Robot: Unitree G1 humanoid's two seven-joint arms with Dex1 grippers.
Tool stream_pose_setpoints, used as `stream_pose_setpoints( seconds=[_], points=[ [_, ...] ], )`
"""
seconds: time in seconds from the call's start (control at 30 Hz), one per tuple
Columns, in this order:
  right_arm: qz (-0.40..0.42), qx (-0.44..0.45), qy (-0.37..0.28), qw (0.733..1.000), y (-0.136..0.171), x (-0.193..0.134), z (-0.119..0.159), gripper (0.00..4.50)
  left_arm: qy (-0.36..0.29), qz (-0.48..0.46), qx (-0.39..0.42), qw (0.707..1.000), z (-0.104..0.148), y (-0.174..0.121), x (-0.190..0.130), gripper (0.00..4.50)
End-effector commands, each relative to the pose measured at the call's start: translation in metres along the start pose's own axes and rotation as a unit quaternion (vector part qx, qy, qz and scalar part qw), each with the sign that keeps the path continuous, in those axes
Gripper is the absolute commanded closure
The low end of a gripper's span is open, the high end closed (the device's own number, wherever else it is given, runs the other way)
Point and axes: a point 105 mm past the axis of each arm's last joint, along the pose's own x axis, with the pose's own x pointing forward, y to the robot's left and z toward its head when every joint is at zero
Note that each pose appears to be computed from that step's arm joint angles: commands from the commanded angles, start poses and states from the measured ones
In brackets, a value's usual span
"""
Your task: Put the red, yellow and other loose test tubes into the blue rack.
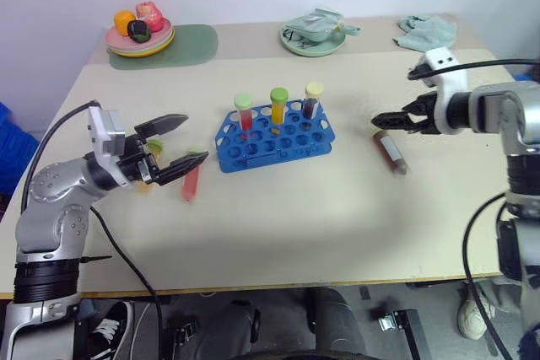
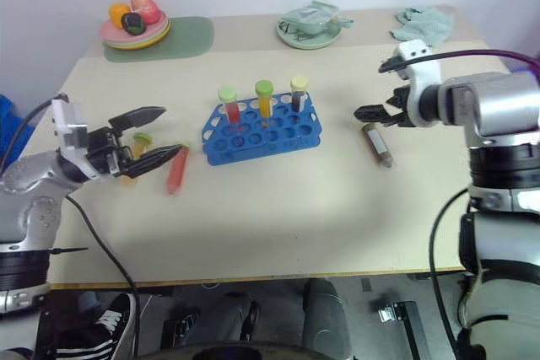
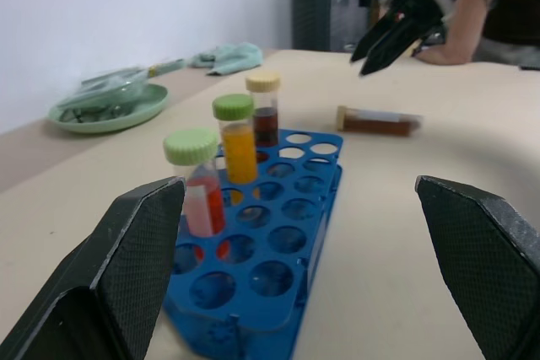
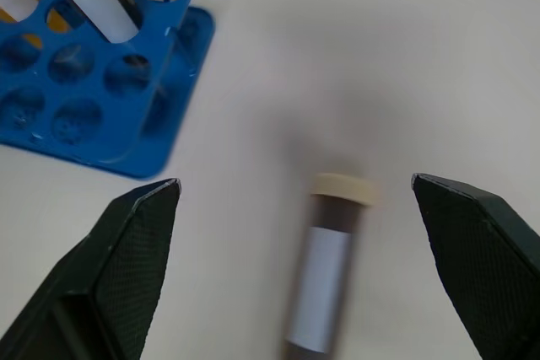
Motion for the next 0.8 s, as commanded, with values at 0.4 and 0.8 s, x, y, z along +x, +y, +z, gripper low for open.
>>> stream_pose_setpoints(
  seconds=[0.4,0.8],
  points=[
    [-0.072,0.034,0.08,0.994,-0.015,0.024,-0.008,0.0,-0.001,-0.02,0.017,1.0,0.008,-0.028,-0.006,0.02],
    [-0.05,0.016,0.135,0.989,-0.007,0.034,-0.023,0.0,0.003,-0.014,0.007,1.0,0.01,-0.039,-0.013,0.02]
  ],
)
